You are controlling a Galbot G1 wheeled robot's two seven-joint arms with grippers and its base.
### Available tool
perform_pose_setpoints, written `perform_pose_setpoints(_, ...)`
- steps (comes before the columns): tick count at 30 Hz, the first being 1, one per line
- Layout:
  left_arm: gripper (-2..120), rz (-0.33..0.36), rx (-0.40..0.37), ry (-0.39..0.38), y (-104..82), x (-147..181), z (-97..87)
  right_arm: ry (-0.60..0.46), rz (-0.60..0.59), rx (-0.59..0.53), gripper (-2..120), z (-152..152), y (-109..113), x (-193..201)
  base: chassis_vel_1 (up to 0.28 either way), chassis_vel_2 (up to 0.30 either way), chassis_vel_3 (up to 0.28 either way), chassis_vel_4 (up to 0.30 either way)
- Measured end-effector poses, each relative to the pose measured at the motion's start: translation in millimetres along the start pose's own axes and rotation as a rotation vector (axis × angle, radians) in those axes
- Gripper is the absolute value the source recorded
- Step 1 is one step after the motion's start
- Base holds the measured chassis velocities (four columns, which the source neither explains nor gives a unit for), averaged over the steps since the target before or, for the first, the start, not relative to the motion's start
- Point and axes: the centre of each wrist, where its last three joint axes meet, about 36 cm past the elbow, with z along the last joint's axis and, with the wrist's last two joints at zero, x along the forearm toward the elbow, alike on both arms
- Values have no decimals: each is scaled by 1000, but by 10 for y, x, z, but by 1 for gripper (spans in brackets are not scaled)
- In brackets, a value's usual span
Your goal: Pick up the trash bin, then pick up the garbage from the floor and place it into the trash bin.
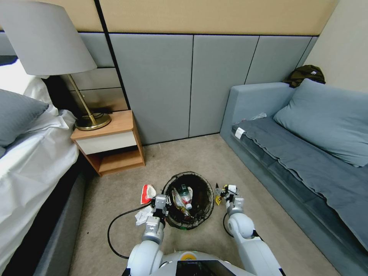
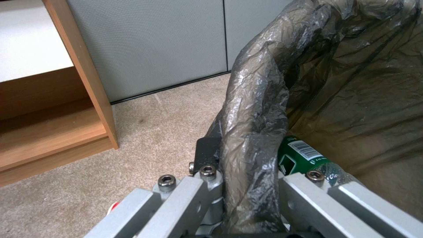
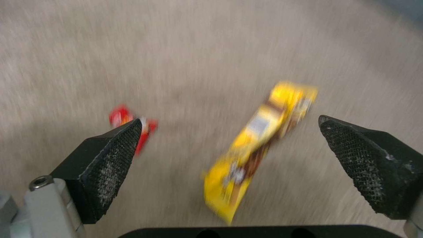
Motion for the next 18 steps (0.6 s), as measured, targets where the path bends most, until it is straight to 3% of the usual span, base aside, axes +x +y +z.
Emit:
perform_pose_setpoints(7, 1, 2, -1, 3, -4, 11, 8, 96, -2, -20, 100, 59, 26, -219, 0, 0, 0, 0)
perform_pose_setpoints(18, 1, 4, 1, 5, -17, 14, 13, 103, 12, -18, 100, 48, 39, -459, 0, 0, 0, 0)
